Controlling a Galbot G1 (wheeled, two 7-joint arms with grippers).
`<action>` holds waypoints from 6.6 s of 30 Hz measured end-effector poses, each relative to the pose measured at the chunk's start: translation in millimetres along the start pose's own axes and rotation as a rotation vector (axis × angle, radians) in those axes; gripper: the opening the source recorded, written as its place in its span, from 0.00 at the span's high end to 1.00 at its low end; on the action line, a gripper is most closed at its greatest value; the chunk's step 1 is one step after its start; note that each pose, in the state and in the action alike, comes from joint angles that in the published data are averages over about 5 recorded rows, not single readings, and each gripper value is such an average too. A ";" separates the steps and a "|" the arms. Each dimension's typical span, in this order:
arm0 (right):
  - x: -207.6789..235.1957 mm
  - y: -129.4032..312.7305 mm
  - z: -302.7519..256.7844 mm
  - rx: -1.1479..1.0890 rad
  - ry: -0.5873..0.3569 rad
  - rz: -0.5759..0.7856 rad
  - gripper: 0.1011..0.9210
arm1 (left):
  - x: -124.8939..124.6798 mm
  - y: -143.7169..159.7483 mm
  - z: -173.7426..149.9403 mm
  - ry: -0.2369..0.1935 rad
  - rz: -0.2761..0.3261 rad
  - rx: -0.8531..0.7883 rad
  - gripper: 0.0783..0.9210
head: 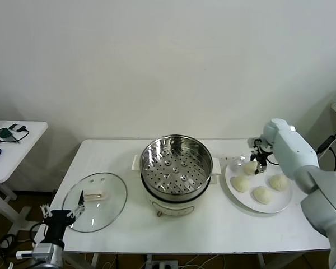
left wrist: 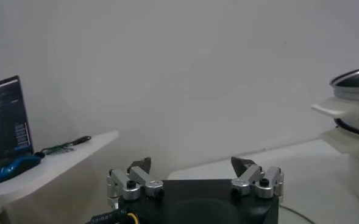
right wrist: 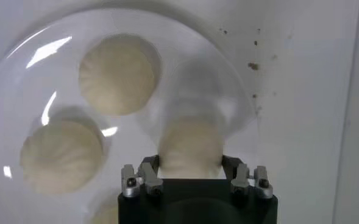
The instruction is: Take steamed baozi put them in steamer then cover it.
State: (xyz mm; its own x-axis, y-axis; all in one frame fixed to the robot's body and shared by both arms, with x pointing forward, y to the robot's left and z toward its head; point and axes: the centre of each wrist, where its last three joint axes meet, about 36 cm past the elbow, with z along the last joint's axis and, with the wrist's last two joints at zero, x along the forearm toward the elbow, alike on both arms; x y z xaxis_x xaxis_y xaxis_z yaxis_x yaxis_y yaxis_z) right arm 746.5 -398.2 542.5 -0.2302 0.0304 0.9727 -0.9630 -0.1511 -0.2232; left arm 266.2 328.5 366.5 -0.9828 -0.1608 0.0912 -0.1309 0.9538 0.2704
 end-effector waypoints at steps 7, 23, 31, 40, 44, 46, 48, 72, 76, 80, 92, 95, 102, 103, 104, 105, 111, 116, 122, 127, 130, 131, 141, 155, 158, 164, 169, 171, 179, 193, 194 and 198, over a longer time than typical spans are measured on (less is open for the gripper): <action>81.7 -31.6 -43.5 0.197 -0.022 0.080 0.30 | 4.7 0.6 -2.6 -0.002 0.001 0.001 0.12; 198.2 -49.6 -223.5 0.770 -0.049 0.152 0.31 | 14.6 -7.2 -6.3 0.010 0.018 0.016 0.12; 182.0 -32.2 -309.1 1.060 -0.007 0.144 0.31 | 16.3 -7.9 -7.5 0.010 0.019 0.020 0.12; 135.4 -13.6 -364.0 1.275 0.044 0.127 0.31 | 19.7 -2.3 -9.0 0.010 0.013 0.020 0.12; 113.5 -6.8 -376.7 1.330 0.060 0.117 0.31 | 20.9 -0.8 -8.1 0.014 0.011 0.024 0.12; 102.5 -3.4 -380.2 1.348 0.066 0.107 0.31 | 21.3 -0.3 -7.1 0.017 0.009 0.025 0.12; 92.5 0.0 -382.2 1.361 0.070 0.098 0.31 | 21.6 -0.1 -5.6 0.022 0.009 0.025 0.12; 101.7 3.4 -358.5 1.360 0.068 0.089 0.12 | 23.0 -1.1 -0.9 0.037 -0.003 0.027 0.12; 129.8 -0.9 -329.3 1.294 0.046 0.112 0.12 | 23.8 -0.9 -1.9 0.037 -0.006 0.022 0.12; 156.6 -4.7 -286.0 1.167 0.017 0.140 0.12 | 25.3 -1.0 -3.0 0.038 -0.005 0.015 0.12; 147.2 26.9 -117.8 0.417 -0.131 0.103 0.12 | 31.2 -2.6 -7.1 0.041 0.006 0.005 0.12; 125.5 43.5 -85.0 0.253 -0.163 0.063 0.12 | 31.7 -3.9 -7.0 0.042 0.007 0.003 0.12; 66.6 75.9 -38.7 -0.001 -0.205 -0.030 0.12 | 31.5 -6.5 -8.3 0.040 0.011 -0.004 0.12; 58.1 79.7 -33.9 -0.028 -0.207 -0.041 0.12 | 31.7 -6.6 -8.6 0.040 0.011 -0.005 0.12; 49.8 83.3 -29.5 -0.053 -0.207 -0.052 0.12 | 31.9 -6.5 -9.0 0.040 0.012 -0.007 0.12; 41.5 86.7 -25.2 -0.077 -0.207 -0.062 0.12 | 32.3 -6.3 -9.2 0.040 0.011 -0.008 0.12; 1.7 97.4 -6.5 -0.182 -0.193 -0.103 0.12 | 34.6 -3.1 -8.6 0.048 0.009 -0.020 0.12; -22.2 96.2 -2.2 -0.232 -0.182 -0.118 0.12 | 35.9 -2.8 -7.3 0.054 0.009 -0.025 0.12; -47.0 91.3 -7.8 -0.256 -0.174 -0.138 0.12 | 36.2 -2.4 -5.3 0.060 0.005 -0.028 0.12; -62.8 86.4 -17.1 -0.258 -0.174 -0.154 0.12 | 36.5 -1.9 -3.6 0.064 0.001 -0.026 0.12; -71.5 84.7 -22.8 -0.257 -0.176 -0.164 0.12 | 36.7 -1.4 -3.3 0.065 -0.001 -0.026 0.12; -73.9 84.2 -24.3 -0.256 -0.177 -0.167 0.12 | 36.8 -1.2 -3.3 0.065 -0.002 -0.026 0.12; -81.8 79.5 -27.9 -0.261 -0.183 -0.182 0.25 | 36.2 -1.5 -3.1 0.064 -0.010 -0.021 0.12; -36.9 57.7 -16.4 -0.262 -0.209 -0.136 0.34 | 39.3 1.8 -6.2 0.057 -0.026 -0.011 0.12; -6.0 41.7 -16.4 -0.253 -0.224 -0.104 0.34 | 41.3 3.2 -7.7 0.056 -0.028 -0.006 0.12; 65.6 8.1 -31.7 -0.226 -0.275 -0.034 0.34 | 46.0 2.1 -10.1 0.056 -0.026 0.014 0.12; 121.3 -13.5 -59.0 -0.202 -0.329 0.014 0.34 | 47.4 -0.6 -12.7 0.048 -0.023 0.028 0.12; 140.2 -20.8 -74.3 -0.189 -0.351 0.027 0.34 | 47.4 -1.6 -14.0 0.044 -0.021 0.032 0.12; 180.3 -40.4 -162.7 -0.117 -0.427 0.022 0.34 | 46.7 -6.1 -20.2 0.028 -0.010 0.053 0.12; 153.6 -27.1 -304.8 0.001 -0.395 -0.056 0.34 | 45.3 -8.6 -24.1 0.021 0.011 0.059 0.12; 148.8 -24.4 -310.3 0.005 -0.386 -0.062 0.34 | 45.6 -8.5 -23.8 0.022 0.013 0.059 0.12; 129.1 -14.1 -330.3 0.019 -0.344 -0.080 0.34 | 46.7 -8.5 -23.0 0.025 0.017 0.057 0.12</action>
State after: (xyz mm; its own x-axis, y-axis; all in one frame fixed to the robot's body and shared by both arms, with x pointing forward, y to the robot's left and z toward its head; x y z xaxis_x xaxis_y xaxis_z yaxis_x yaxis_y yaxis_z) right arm 684.0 -65.9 650.0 -0.0900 -0.2916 0.9523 -0.9725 -0.1805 -0.1472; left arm 224.4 307.1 390.4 -0.9813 -0.1504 0.1198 -0.1224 0.9692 0.2138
